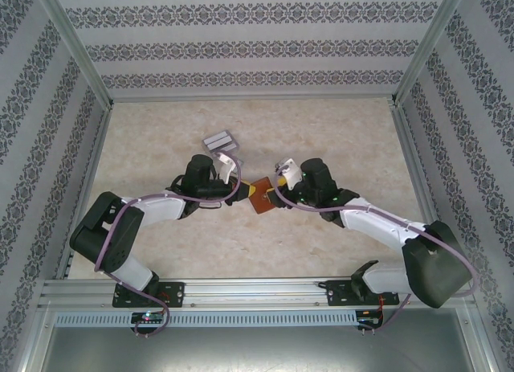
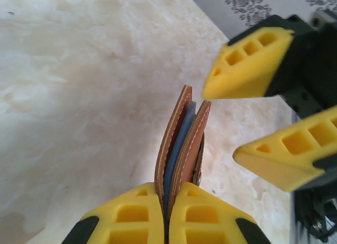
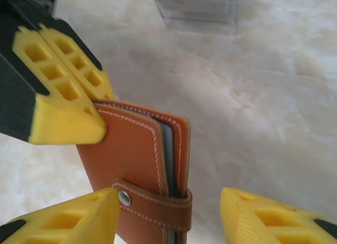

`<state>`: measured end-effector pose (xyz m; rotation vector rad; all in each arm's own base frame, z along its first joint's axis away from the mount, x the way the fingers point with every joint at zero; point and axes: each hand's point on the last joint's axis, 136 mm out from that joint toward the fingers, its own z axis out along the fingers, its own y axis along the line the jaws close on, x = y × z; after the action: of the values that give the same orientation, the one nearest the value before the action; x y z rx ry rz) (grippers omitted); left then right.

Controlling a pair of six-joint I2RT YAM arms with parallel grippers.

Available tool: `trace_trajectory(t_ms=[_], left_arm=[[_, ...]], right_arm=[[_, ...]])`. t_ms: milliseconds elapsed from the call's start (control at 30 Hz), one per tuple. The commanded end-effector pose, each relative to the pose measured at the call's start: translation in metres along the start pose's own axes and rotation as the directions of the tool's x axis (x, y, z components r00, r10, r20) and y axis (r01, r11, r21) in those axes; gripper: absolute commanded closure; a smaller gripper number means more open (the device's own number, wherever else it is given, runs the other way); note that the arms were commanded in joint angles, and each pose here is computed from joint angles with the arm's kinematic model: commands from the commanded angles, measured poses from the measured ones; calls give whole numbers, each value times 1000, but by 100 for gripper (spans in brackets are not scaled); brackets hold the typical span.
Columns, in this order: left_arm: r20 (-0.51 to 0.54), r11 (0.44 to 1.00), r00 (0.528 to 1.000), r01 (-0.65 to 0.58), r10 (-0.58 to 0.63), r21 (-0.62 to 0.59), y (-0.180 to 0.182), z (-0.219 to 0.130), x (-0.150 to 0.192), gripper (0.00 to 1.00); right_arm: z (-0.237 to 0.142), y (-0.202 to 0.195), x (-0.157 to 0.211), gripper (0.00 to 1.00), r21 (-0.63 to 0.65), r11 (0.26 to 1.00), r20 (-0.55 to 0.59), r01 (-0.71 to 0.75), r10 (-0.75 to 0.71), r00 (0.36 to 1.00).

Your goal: Put the credit cards into the card holder

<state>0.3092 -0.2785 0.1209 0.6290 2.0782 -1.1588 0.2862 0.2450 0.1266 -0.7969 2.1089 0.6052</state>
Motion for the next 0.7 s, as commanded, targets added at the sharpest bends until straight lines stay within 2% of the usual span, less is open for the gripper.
trace_trajectory(t_ms=[0,100,367,667], left_arm=[[-3,999,1000,17,-17,-47,9,5,-5,100],[-6,998,999,46,-46,-49,12,8,-4,100],[-1,990,991,137,-137,-46,19,16,-2,100],[10,986,988,156,-156,-63,21,15,-2,100]], right_arm=[[1,-18,-3,47,206,977,-69,52,-39,997],[10,-10,-1,50,208,978,-112,35,-12,994],[45,-4,23,48,188,979,-212,-78,118,970],[62,-13,36,50,202,968,-262,-147,198,945]])
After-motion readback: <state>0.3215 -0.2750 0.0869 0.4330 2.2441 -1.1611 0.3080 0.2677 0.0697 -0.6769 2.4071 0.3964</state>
